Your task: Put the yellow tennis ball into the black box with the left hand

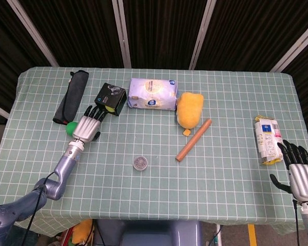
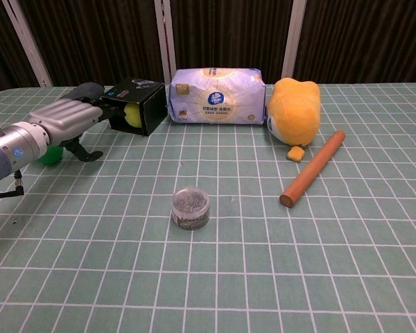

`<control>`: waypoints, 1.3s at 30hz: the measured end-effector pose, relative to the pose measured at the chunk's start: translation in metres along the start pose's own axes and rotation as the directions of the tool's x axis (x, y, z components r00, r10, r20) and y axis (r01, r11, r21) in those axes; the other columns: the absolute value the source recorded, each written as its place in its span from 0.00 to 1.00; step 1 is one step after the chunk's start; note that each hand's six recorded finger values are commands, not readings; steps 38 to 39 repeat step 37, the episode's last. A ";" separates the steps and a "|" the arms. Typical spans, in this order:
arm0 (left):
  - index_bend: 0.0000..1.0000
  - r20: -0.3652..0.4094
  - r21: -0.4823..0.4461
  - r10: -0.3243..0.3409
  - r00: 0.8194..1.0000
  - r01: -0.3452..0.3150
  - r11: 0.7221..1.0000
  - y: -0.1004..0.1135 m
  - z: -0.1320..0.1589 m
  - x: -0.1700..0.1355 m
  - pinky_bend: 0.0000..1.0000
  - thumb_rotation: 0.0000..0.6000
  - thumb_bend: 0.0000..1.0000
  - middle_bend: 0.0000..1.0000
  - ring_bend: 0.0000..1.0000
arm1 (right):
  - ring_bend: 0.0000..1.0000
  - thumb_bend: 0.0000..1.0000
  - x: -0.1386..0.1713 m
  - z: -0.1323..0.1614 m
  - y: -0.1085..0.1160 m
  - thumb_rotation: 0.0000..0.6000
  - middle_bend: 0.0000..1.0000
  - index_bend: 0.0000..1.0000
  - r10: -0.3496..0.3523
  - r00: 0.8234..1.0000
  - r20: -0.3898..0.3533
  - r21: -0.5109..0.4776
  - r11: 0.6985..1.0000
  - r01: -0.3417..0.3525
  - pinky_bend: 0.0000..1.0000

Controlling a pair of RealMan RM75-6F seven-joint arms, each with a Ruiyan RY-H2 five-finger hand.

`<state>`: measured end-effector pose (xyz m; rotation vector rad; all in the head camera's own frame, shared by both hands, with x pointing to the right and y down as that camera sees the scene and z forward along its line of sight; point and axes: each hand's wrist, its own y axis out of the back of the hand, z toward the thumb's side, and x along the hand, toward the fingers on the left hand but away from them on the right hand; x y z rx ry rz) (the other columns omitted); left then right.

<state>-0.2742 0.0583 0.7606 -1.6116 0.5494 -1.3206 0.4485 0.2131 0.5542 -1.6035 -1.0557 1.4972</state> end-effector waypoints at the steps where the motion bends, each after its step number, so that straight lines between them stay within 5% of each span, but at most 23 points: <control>1: 0.05 -0.005 0.004 0.003 1.000 -0.003 1.000 0.000 -0.001 0.001 0.00 1.00 0.32 0.03 0.00 | 0.00 0.34 0.001 0.001 0.000 1.00 0.00 0.00 0.000 1.000 -0.003 -0.001 1.000 0.000 0.00; 10: 0.00 -0.054 0.028 -0.003 0.999 0.005 1.000 0.001 -0.012 0.004 0.00 1.00 0.30 0.00 0.00 | 0.00 0.34 0.003 0.004 0.001 1.00 0.00 0.00 -0.002 1.000 -0.020 -0.004 1.000 0.002 0.00; 20: 0.00 0.023 -0.025 -0.006 1.000 0.007 1.000 0.005 -0.007 -0.027 0.00 1.00 0.18 0.02 0.00 | 0.00 0.34 0.003 0.005 -0.002 1.00 0.00 0.00 0.007 1.000 -0.027 0.001 1.000 -0.007 0.00; 29: 0.00 0.091 -0.163 0.073 0.993 -0.057 0.985 0.038 -0.021 -0.134 0.00 1.00 0.09 0.01 0.00 | 0.00 0.34 0.005 0.013 -0.004 1.00 0.00 0.00 0.006 0.999 -0.053 0.006 1.000 -0.006 0.00; 36: 0.00 -0.108 -0.189 0.179 0.978 -0.197 0.962 0.055 -0.069 -0.254 0.00 1.00 0.08 0.01 0.00 | 0.00 0.34 0.005 0.016 -0.004 1.00 0.00 0.00 -0.008 0.998 -0.058 0.008 1.000 0.009 0.00; 39: 0.00 -0.127 -0.184 0.175 0.976 -0.197 0.963 0.055 -0.072 -0.267 0.00 1.00 0.08 0.01 0.00 | 0.00 0.34 0.005 0.016 -0.004 1.00 0.00 0.00 -0.013 0.998 -0.058 0.009 1.000 0.013 0.00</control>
